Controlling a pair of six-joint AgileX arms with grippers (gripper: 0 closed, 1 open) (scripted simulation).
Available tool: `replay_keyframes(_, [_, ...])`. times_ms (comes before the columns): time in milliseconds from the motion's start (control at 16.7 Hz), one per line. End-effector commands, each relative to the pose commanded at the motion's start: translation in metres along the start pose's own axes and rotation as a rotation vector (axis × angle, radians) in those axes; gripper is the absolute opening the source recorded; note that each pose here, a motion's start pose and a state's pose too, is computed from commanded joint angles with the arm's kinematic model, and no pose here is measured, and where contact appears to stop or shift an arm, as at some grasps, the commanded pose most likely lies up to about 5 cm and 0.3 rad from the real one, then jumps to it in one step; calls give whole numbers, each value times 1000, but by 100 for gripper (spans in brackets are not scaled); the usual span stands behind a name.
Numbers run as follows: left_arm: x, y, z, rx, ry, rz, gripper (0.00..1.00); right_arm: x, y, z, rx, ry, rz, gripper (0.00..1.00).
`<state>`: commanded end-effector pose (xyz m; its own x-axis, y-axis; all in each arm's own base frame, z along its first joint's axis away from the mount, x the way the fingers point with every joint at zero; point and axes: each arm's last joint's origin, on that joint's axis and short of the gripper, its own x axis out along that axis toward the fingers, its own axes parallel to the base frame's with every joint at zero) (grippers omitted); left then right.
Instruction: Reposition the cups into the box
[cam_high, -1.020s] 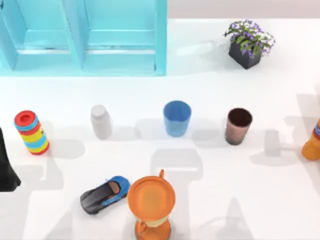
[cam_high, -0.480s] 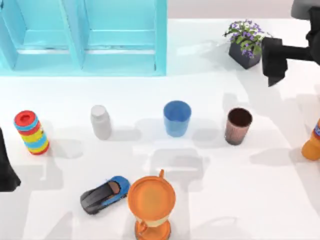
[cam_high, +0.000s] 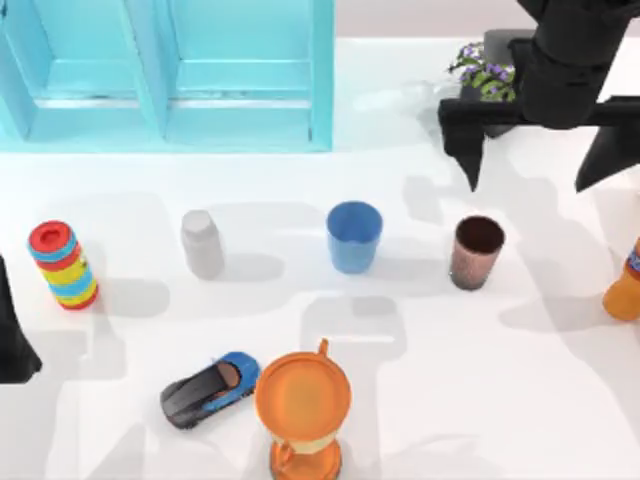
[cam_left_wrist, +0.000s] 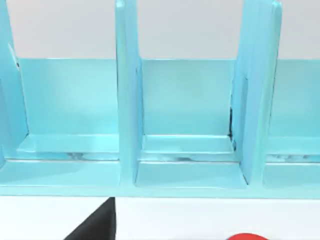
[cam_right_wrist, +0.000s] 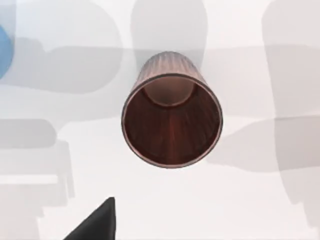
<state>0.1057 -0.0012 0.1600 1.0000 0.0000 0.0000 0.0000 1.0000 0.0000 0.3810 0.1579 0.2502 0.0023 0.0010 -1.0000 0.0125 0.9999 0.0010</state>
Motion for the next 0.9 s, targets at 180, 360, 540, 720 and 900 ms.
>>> replay_keyframes(180, [0,0,0,0,0,0,100,1,1,1,-3,4,-1,100])
replay_keyframes(360, [0,0,0,0,0,0,100,1,-1,2,3,3,0,100])
replay_keyframes(540, [0,0,0,0,0,0,100,13,1,3,-3,6,-2,100])
replay_keyframes(720, [0,0,0,0,0,0,100,46,2,5,-2,2,0,100])
replay_keyframes(900, [0,0,0,0,0,0,100,84,2,4,-3,-3,2,100])
